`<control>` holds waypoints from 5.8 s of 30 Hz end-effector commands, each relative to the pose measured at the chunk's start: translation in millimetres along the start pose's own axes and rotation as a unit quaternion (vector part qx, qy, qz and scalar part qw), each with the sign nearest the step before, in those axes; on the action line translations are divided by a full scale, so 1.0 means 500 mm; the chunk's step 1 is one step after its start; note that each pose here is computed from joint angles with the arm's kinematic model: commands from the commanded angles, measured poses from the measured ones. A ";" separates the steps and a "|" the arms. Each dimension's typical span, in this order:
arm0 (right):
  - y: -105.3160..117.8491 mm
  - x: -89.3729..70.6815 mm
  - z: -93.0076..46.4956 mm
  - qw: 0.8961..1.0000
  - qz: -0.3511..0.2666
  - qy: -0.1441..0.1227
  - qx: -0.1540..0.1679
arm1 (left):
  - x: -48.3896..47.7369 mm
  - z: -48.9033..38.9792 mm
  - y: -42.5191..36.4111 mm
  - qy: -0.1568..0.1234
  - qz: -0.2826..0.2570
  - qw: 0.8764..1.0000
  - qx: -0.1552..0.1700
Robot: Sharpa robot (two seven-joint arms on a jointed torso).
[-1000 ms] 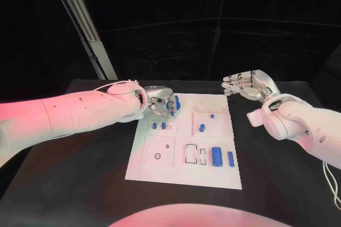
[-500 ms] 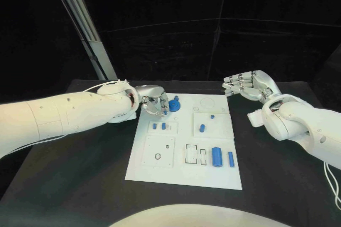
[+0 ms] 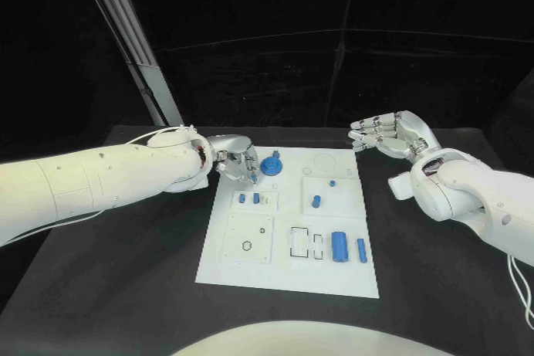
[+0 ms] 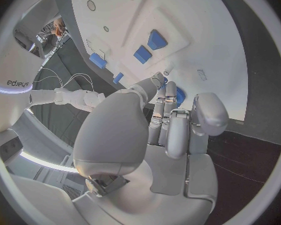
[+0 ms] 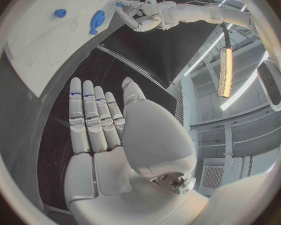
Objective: Assemble the parts on the task board
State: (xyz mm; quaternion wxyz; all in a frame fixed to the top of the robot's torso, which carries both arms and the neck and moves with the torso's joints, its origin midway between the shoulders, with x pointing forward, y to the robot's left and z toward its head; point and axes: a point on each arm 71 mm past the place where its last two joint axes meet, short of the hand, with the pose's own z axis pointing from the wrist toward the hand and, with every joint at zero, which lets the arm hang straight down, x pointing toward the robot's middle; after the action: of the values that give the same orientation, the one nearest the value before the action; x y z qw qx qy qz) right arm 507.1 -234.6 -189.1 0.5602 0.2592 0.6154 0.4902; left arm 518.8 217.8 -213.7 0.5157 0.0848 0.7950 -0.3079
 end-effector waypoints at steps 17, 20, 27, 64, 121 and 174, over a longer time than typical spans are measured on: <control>0.004 -0.002 0.000 1.000 0.001 0.000 -0.006 | 0.004 0.006 0.006 0.025 -0.009 0.999 -0.020; 0.004 -0.002 0.000 1.000 0.001 0.000 -0.006 | 0.005 0.008 0.005 0.027 -0.009 0.999 -0.020; 0.004 -0.002 0.000 1.000 0.001 0.000 -0.006 | 0.008 0.010 0.002 0.035 -0.010 0.999 -0.018; 0.005 -0.001 -0.001 1.000 0.001 0.000 -0.007 | 0.010 0.013 0.010 0.051 -0.010 0.998 -0.038; 0.006 0.127 0.000 0.878 -0.437 0.198 -0.017 | -0.038 -0.058 -0.004 -0.195 -0.601 0.771 0.080; 0.002 0.183 0.001 0.825 -0.507 0.251 0.007 | -0.036 -0.054 -0.004 -0.185 -0.606 0.770 0.076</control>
State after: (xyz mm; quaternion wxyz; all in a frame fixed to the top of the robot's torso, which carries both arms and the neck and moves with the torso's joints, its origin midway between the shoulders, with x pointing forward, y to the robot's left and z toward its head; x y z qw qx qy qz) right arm 490.4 -153.3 -213.0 0.5826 -0.1976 0.7600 0.2094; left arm 505.3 235.7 -191.4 0.3539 -0.4356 0.5475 -0.6207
